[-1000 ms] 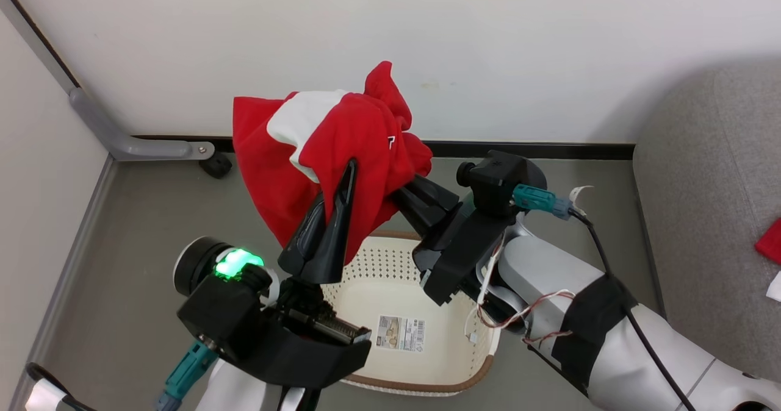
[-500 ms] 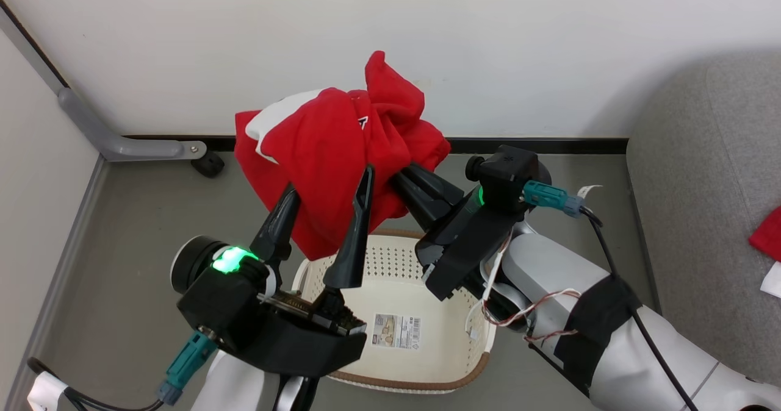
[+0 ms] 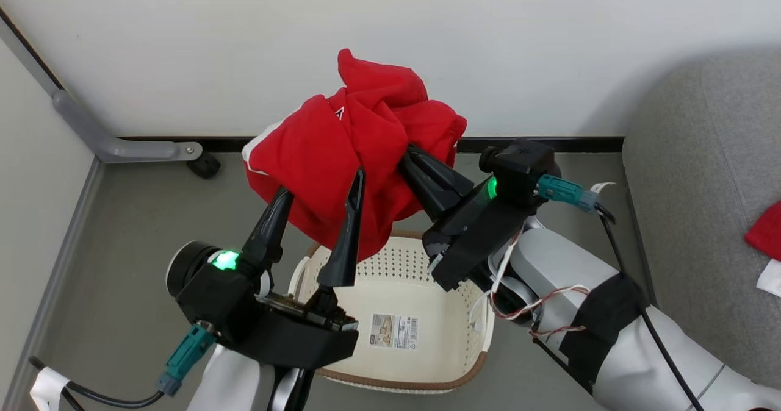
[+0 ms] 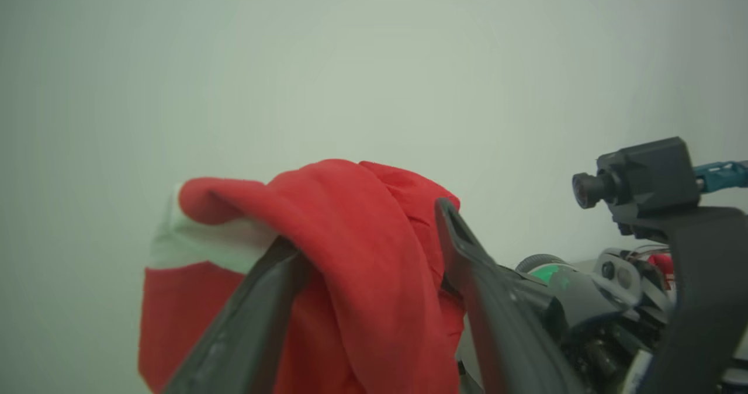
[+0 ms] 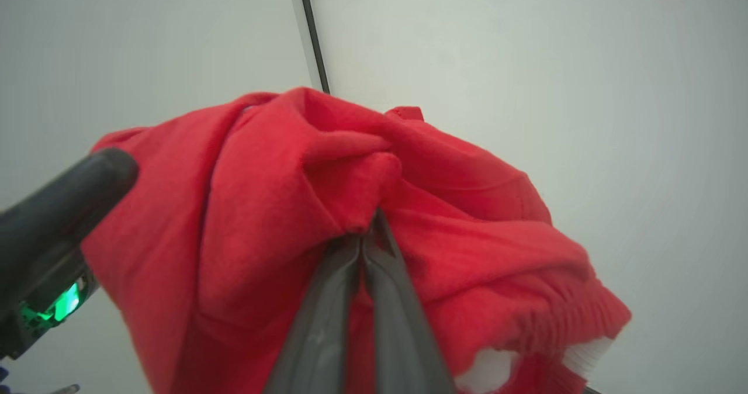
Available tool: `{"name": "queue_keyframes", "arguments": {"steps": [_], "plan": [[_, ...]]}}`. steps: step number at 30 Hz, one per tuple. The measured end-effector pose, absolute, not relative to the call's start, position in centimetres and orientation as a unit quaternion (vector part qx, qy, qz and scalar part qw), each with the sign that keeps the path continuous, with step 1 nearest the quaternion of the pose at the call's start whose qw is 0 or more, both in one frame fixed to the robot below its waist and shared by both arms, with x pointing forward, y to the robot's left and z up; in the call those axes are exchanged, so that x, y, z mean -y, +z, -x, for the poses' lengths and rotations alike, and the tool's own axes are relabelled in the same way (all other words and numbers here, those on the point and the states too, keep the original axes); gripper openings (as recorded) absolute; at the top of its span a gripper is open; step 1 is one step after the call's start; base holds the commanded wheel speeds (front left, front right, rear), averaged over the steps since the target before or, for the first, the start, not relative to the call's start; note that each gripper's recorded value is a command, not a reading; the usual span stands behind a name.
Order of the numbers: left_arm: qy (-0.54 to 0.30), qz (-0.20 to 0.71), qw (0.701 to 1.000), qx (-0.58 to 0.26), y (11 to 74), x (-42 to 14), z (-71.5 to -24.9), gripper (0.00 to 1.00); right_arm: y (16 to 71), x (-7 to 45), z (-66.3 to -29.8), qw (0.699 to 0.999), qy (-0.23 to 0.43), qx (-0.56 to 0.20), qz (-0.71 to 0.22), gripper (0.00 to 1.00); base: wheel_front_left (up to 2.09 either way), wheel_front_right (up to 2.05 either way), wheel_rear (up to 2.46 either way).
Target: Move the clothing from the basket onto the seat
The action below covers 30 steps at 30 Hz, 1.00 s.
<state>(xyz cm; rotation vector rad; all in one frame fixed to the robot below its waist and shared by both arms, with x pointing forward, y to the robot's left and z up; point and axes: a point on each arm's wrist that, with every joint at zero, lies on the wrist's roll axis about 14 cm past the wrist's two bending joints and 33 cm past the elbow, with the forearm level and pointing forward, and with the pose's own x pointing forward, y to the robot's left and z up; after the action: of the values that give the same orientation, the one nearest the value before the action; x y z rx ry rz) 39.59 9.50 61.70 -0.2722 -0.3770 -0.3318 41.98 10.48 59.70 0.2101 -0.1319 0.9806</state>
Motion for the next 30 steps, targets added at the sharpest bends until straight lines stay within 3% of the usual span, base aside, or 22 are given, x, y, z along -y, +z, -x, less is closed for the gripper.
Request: {"name": "queue_keyframes", "arguments": {"steps": [30], "plan": [[-0.112, 0.112, 0.983, 0.095, 55.6, -11.9, -40.9, 1.00, 61.8, -8.2, -42.0, 0.887, 0.440, 0.099, -0.097, 0.00, 0.00, 0.00, 0.00]]}}
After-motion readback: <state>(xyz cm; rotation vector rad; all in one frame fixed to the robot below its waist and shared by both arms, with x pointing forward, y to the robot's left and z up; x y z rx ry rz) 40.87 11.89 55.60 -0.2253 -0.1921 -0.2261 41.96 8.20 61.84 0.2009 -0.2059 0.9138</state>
